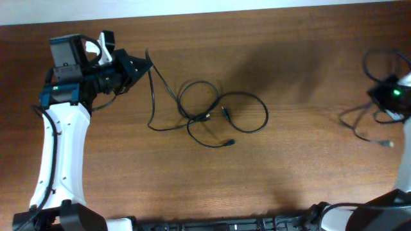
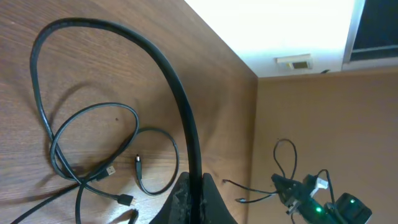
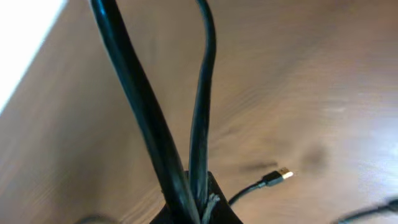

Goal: Untangle cables

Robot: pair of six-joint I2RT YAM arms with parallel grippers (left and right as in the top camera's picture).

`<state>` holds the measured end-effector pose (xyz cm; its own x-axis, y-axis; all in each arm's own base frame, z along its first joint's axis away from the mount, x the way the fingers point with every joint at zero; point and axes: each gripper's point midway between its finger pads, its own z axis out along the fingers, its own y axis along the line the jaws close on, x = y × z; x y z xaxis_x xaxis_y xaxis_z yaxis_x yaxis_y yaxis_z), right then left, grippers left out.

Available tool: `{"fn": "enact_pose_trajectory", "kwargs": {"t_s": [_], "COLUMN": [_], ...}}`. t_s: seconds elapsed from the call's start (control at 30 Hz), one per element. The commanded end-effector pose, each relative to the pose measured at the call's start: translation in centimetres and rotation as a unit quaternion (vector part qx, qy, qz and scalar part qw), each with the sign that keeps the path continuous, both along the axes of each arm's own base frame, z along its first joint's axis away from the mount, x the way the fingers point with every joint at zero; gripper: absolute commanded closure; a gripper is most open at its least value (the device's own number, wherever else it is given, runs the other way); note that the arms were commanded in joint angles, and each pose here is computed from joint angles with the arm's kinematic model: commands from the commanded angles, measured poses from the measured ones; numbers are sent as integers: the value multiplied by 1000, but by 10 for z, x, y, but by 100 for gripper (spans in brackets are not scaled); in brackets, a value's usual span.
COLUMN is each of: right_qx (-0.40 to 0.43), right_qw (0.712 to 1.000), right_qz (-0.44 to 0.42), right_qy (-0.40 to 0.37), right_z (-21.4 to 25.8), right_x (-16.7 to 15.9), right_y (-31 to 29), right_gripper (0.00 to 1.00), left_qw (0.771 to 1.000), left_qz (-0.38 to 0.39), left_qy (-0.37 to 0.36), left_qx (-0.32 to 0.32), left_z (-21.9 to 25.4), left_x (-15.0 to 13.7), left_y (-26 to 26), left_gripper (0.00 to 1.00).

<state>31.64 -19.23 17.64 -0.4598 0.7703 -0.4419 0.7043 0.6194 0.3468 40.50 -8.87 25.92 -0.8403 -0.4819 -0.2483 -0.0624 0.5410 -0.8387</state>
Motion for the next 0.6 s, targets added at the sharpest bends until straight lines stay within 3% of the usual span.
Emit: {"fn": "enact_pose_trajectory", "kwargs": {"t_s": [0.0,0.27,0.4,0.57], "right_qx": [-36,-26,-22,-32], "right_qw": [993,962,947,943], "right_qz": [-99,-266,-317,-328], "right_qy": [48,62,54,46], "right_z": [-4,-6,-6,-7], "right_x": [-50,-155,-181,-184], "right_y": [-55,-131,-147,-160], "right_gripper": [96,96,96,96], "left_qw": [1000,1000,1000,1000], "left_qz": [-8,-9,-9,-9], "left_qy": [-10,-10,-10,-10], "left_qx": [16,16,16,16], "left_z": [-1,-1,-1,-1], "left_x": [2,1,1,1], "left_y": [-5,-6,-6,-6], "left_gripper": [100,100,100,100]}}
